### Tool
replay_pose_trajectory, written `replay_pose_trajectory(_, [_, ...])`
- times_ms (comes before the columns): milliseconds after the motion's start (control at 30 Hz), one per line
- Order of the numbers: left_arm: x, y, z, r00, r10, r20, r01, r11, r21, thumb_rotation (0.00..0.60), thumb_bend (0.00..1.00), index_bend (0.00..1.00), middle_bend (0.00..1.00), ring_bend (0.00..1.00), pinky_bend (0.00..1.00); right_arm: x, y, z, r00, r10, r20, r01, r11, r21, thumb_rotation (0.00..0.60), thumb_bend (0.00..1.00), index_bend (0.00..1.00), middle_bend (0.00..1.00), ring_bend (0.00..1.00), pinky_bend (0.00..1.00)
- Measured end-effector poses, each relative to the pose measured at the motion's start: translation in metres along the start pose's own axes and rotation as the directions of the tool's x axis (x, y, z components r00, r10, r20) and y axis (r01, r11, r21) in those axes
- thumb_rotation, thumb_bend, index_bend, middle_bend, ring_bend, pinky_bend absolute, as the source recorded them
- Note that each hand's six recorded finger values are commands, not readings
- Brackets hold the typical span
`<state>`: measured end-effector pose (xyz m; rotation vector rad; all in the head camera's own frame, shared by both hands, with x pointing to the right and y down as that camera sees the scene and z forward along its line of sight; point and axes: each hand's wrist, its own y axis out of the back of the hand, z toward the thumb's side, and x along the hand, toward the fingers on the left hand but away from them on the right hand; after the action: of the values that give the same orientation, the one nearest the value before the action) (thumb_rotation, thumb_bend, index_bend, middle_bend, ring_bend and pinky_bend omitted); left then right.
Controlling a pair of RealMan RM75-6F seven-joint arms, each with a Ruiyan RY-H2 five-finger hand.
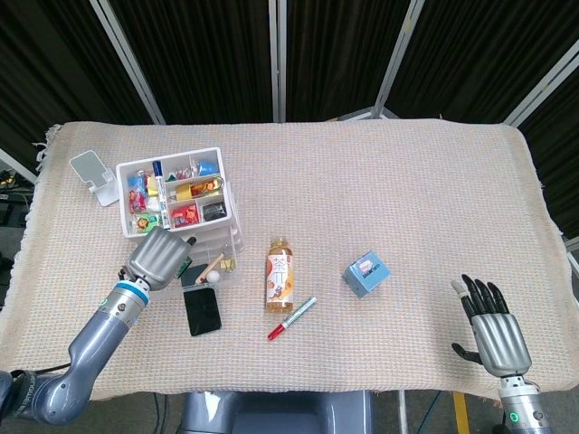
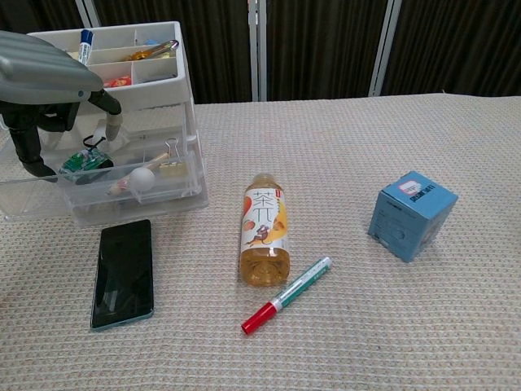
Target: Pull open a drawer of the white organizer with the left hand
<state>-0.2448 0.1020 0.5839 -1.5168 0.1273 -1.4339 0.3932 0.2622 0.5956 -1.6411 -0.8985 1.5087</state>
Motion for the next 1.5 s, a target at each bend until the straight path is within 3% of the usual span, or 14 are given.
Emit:
replay_pose_trajectory(567, [0.0001,-0.0016,0.0051,1.0,-0.024,0.01,0.024,1.0,0.009,0.6,0.0,0.39,0.97,0.93,0.83,-0.0002,0.0012,-0.0023,1.0,-0.006,0.004,0.006,1.0,-0.009,0.6,0.0,0.09,0.0,0.0,0.0])
replay_pose_trajectory(733, [0.002,0.0007,0.0046,1.0,-0.011,0.008,0.011,1.0,0.004,0.6,0.01,0.45,0.97,0.93,0.83,0.0,0.0017,-0.0013,1.0,-0.011,-0.001,0.011,1.0,-0.01,0.6,0.0,0.1,0.0,0.0,0.0])
replay_pose_trajectory(900, [0.0032,-0.0004,0.0059,1.0,-0.009,0.013,0.009,1.0,0.005,0.6,0.14,0.46,0.97,0.93,0.83,0.0006,0.003,-0.0016,1.0,-0.022,0.001,0.022,1.0,-0.011,0.6,0.0,0.1,0.0,0.0,0.0])
replay_pose_trajectory(1067, [0.0037,-0.0016,0.0047,1.0,-0.021,0.012,0.021,1.0,0.006,0.6,0.14,0.46,0.97,0.93,0.83,0.0009,0.0038,-0.0032,1.0,-0.03,0.005,0.03,0.999,-0.011,0.6,0.0,0.1,0.0,0.0,0.0])
replay_pose_trajectory(1267, [0.0034,-0.0016,0.0052,1.0,-0.024,0.017,0.024,1.0,0.009,0.6,0.37,0.48,0.97,0.93,0.83,0.0012,0.0039,-0.0041,0.999,-0.034,0.01,0.034,0.999,-0.011,0.6,0.0,0.1,0.0,0.0,0.0])
replay_pose_trajectory(1500, [0.0028,-0.0033,0.0042,0.999,-0.028,0.019,0.028,1.0,0.004,0.6,0.4,0.49,0.97,0.93,0.83,0.0013,0.0033,-0.0047,0.999,-0.037,0.014,0.037,0.999,-0.006,0.6,0.0,0.1,0.0,0.0,0.0])
